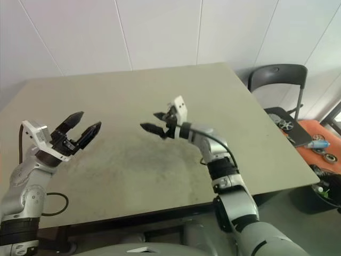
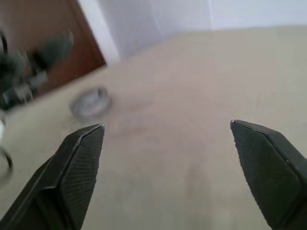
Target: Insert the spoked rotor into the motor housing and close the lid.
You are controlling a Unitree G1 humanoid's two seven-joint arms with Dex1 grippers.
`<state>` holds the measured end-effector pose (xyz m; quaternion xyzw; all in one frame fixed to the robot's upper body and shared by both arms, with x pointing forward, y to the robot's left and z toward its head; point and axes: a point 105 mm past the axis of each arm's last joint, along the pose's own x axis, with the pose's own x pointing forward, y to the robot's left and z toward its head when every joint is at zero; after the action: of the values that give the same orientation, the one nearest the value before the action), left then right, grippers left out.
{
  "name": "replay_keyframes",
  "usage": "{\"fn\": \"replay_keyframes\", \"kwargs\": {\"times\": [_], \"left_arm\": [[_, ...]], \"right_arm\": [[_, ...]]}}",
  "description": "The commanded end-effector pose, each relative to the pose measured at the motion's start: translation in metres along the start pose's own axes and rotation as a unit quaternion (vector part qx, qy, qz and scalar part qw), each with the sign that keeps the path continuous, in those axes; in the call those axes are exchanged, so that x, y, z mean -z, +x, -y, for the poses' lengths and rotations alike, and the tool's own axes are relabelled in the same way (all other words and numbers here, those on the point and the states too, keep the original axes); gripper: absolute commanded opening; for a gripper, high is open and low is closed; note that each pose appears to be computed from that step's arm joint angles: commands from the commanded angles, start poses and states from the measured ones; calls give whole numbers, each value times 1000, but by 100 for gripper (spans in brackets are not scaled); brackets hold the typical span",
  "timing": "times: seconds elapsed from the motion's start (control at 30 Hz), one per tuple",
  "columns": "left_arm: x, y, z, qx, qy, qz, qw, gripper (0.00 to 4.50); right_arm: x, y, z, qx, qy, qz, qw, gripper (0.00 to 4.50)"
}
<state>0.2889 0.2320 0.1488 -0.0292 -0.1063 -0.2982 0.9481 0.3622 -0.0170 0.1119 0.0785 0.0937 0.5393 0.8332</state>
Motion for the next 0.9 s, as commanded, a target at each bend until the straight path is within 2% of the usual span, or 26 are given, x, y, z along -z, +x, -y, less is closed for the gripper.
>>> {"fn": "replay_keyframes", "kwargs": {"times": [0.03, 0.17, 0.77, 0.9], "left_arm": [[-8, 1, 6, 28, 26, -8, 999, 450], [-2, -4, 19, 61, 16, -27, 998, 450], [15, -4, 17, 58, 53, -59, 995, 450], [13, -1, 18, 61, 52, -50, 996, 450]], "right_arm": [[-13, -6, -7, -17, -32, 12, 999, 447], [-6, -14, -17, -50, -23, 2, 998, 447], [1, -16, -18, -46, -46, -6, 998, 447], [1, -15, -17, -44, -51, -4, 998, 447]]}}
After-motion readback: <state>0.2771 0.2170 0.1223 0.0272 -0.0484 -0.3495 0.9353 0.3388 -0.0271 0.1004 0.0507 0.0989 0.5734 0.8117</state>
